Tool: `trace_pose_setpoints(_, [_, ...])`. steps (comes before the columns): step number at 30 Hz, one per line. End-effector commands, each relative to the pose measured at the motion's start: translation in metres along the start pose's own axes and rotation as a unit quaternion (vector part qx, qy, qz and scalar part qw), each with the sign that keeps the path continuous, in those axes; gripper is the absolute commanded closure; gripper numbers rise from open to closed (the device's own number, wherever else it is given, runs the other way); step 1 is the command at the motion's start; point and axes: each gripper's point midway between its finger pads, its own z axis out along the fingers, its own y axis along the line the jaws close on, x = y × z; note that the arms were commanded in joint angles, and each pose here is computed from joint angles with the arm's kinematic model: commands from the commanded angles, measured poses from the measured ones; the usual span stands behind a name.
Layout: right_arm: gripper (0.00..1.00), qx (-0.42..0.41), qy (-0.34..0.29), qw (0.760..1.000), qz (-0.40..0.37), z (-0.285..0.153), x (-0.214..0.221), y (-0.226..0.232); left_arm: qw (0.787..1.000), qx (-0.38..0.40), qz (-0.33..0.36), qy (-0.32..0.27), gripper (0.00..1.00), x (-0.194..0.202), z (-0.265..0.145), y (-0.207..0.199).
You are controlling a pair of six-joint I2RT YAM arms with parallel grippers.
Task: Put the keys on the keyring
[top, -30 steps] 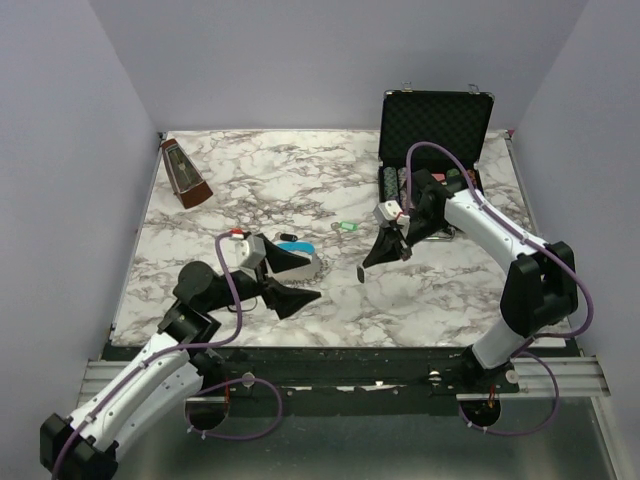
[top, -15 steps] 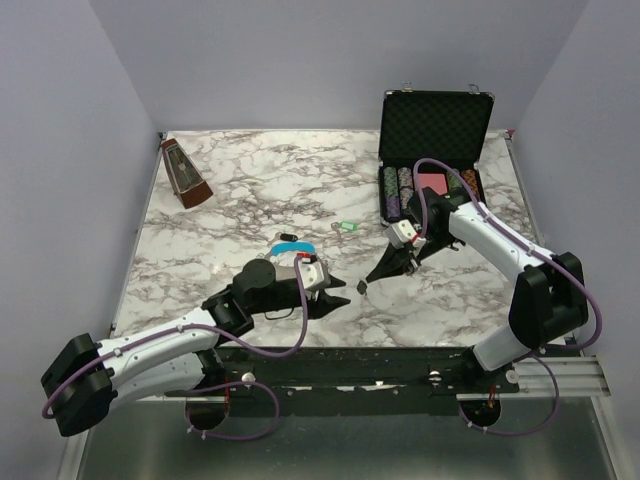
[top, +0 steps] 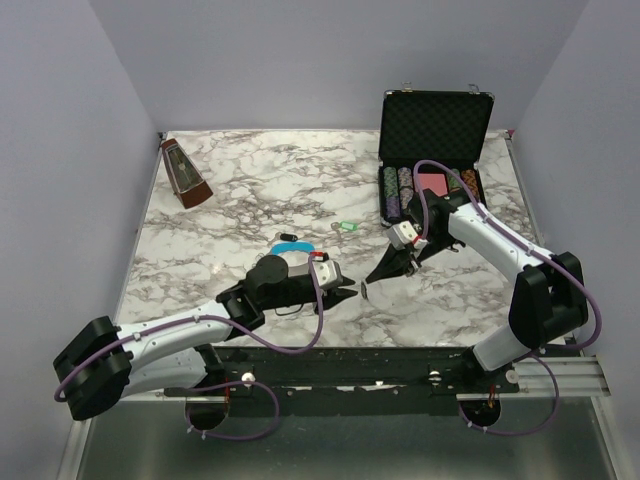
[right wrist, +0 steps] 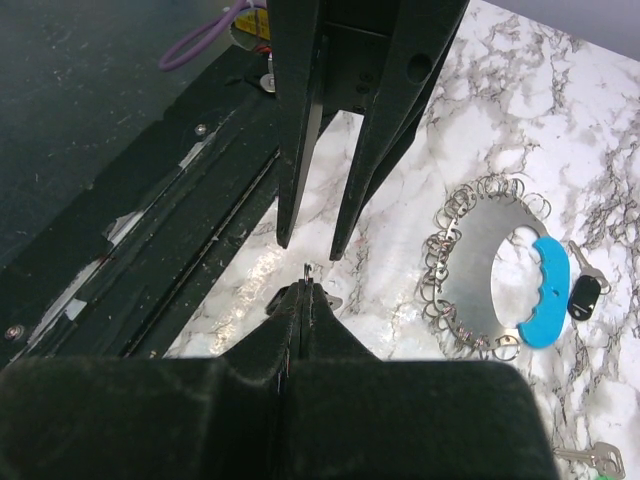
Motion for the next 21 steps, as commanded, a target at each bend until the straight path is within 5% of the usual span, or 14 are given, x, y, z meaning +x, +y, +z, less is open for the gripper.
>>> trace_pose_setpoints(1, [0.99,-0.007,-0.026,0.999,0.037,0.005,-0.008,0.012,0.999,-0.009,0.019,-0.025,0.67,-0.016,0.006,0.005])
trace_pose_setpoints(21, [0.99,-0.01,-0.029,0.998,0.052,0.007,-0.002,0.012,1.0,0.009,0.011,-0.022,0.76,-0.013,0.019,0.001])
